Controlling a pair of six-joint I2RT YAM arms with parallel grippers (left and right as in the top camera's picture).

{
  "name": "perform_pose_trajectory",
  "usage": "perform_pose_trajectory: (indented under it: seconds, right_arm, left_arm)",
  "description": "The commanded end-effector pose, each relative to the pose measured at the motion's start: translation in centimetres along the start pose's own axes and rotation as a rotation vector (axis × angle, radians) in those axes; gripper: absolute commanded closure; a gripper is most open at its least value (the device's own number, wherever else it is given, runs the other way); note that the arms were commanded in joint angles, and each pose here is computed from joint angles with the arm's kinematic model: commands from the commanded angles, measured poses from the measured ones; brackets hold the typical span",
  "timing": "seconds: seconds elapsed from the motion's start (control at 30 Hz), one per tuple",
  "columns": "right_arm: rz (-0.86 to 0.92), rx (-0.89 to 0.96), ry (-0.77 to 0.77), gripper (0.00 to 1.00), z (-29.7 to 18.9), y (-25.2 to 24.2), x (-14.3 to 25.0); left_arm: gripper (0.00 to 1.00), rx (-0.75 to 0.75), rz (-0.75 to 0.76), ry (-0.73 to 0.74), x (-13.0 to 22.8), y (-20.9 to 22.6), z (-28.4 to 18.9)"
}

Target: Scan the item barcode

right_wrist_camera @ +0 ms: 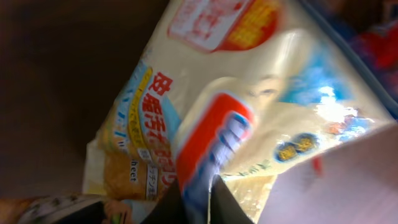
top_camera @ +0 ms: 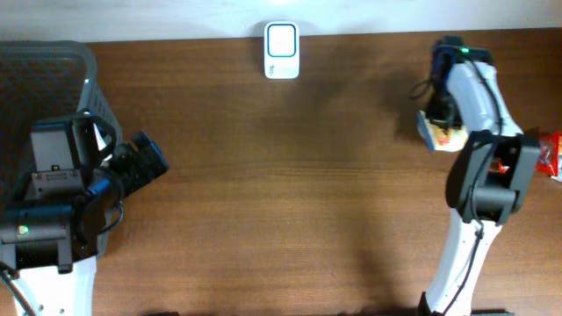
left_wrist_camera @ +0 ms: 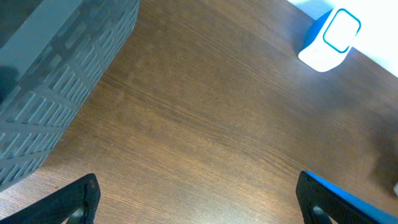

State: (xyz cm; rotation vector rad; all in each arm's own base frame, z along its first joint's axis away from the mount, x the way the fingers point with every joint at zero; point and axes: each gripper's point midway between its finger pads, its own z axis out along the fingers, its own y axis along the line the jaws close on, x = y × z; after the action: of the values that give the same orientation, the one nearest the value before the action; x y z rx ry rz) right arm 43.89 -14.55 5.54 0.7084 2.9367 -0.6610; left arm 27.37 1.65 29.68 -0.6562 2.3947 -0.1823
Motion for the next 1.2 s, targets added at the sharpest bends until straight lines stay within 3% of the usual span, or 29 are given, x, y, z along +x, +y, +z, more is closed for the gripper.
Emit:
perform_pose_trajectory:
  seconds: [0.0,0.03,0.07,0.1,0.13,0.37,0.67,1.0,1.17]
  right_arm:
    - [0.060,0.018,-0.030,0.82,-1.8,-4.0,-0.6]
    - [0.086,0.014,-0.038,0.73,-2.2,-5.1,-0.8]
    - [0.100,0.005,-0.045,0.48,-2.6,-5.6,-0.9]
    - [0.115,-0.010,-0.054,0.08,-3.1,-6.0,-1.1]
    - [0.127,-0.026,-0.066,0.01,-3.7,-6.3,-1.2]
    - [0.201,-0.285,-0.244,0.01,-14.2,-7.8,-0.8]
    - [0.183,-0.558,-0.442,0.01,-26.7,-9.5,7.5]
    - [0.103,-0.782,-0.642,0.01,-25.9,-6.0,19.9]
    - [0.076,-0.807,-0.602,0.01,-22.9,-5.7,24.8]
  left_arm:
    - [0.01,-0.003,-0.012,-0.024,-0.4,0.1,-0.6]
    - [0.01,-0.003,-0.012,-0.024,-0.5,0.1,-0.6]
    - [0.01,-0.003,-0.012,-0.024,-0.4,0.1,-0.6]
    - [0.01,-0.003,-0.012,-0.024,-0.5,0.1,-0.6]
    - [0.01,-0.003,-0.012,-0.024,-0.4,0.1,-0.6]
    - [0.01,-0.003,-0.012,-0.024,-0.4,0.1,-0.6]
    - [0.01,-0.003,-0.012,-0.024,-0.4,0.1,-0.6]
    - [0.01,-0.003,-0.012,-0.024,-0.4,0.1,-0.6]
    - [0.01,-0.003,-0.012,-0.024,-0.4,0.1,-0.6]
